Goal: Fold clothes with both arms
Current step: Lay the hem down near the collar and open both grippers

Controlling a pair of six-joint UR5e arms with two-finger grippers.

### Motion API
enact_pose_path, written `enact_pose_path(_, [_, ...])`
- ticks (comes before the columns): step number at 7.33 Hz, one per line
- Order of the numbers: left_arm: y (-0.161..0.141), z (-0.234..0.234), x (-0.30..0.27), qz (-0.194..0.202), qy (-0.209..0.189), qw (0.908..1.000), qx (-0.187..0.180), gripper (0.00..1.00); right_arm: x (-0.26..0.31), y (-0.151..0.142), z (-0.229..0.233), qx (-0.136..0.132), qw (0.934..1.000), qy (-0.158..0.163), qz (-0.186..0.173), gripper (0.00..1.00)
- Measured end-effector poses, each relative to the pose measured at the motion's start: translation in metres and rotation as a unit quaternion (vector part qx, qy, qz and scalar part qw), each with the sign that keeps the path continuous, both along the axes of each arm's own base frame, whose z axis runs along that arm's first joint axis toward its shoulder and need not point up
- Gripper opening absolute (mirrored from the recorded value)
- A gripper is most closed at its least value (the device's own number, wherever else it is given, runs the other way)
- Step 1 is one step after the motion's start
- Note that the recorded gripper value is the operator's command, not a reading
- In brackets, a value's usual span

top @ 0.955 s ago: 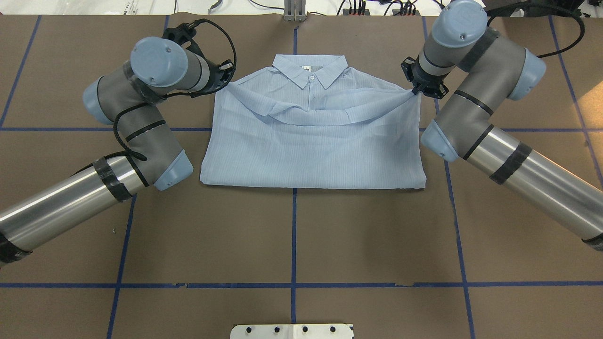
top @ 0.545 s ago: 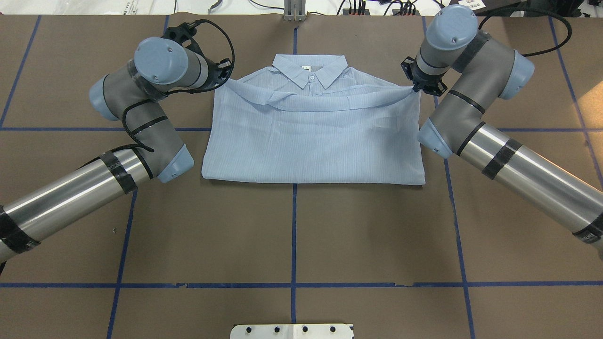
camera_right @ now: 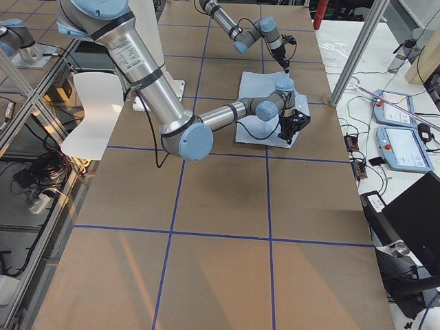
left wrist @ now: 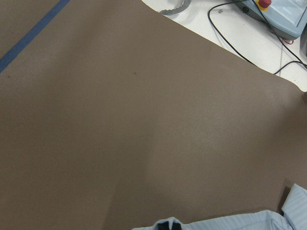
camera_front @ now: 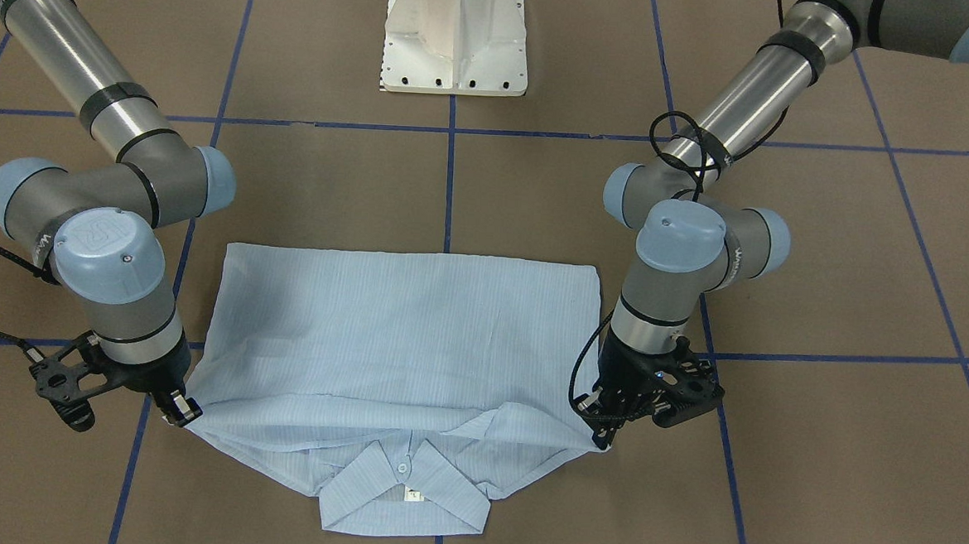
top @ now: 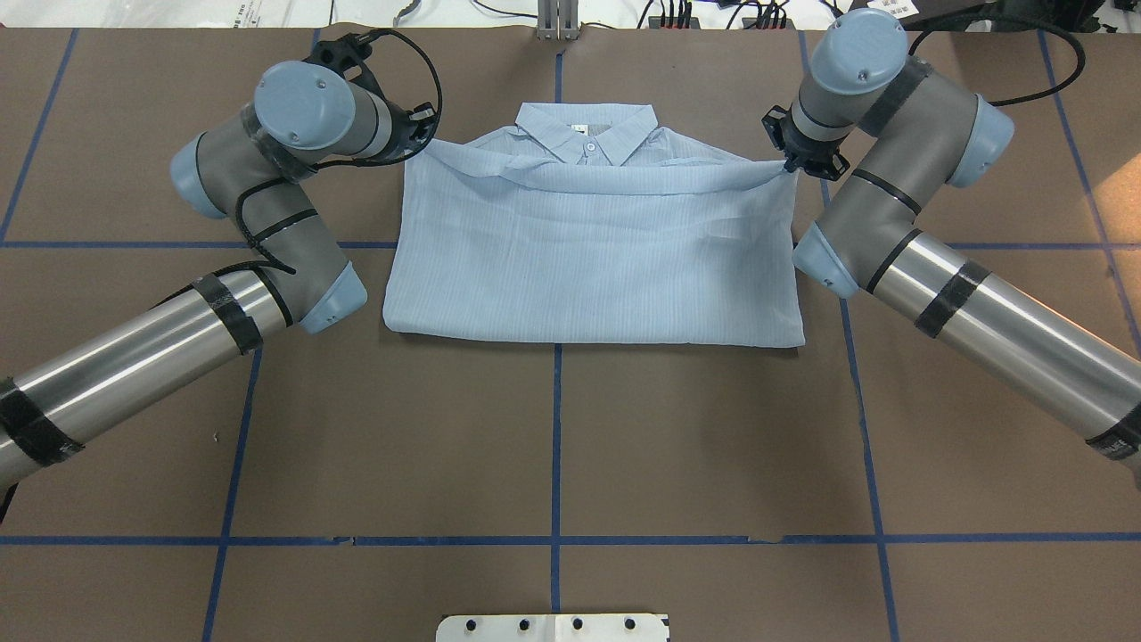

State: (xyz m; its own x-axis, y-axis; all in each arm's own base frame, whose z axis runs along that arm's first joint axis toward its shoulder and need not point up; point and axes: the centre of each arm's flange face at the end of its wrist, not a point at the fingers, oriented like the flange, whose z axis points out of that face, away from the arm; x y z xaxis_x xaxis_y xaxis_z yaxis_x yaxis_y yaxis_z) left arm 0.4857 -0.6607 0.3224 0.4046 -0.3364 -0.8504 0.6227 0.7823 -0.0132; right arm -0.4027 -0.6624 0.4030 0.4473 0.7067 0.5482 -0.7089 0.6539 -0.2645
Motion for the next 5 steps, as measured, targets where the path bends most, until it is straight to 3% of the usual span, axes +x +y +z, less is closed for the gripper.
enact_pose_path(1, [-0.0012,0.0021,0.0006,0.0,-0.001,1.0,0.0,0.01,-0.0009,0.0006,0.0002,0.0,1.0,0.0,0.0,0.0])
enact_pose_path(2, [-0.002,0.0019,0.0008,0.0,-0.001,1.0,0.0,0.11,-0.0025,0.0006,-0.0025,0.001,1.0,-0.001,-0.001,0.0])
enact_pose_path(3, [-0.0024,0.0025,0.0011,0.0,-0.001,1.0,-0.001,0.14,-0.0041,0.0005,-0.0056,0.002,1.0,-0.003,-0.001,0.41])
enact_pose_path(5, [-0.0018,0.0081,0.0015,0.001,-0.004,1.0,-0.003,0.25,-0.0063,0.0005,-0.0094,0.004,1.0,-0.005,-0.002,0.67])
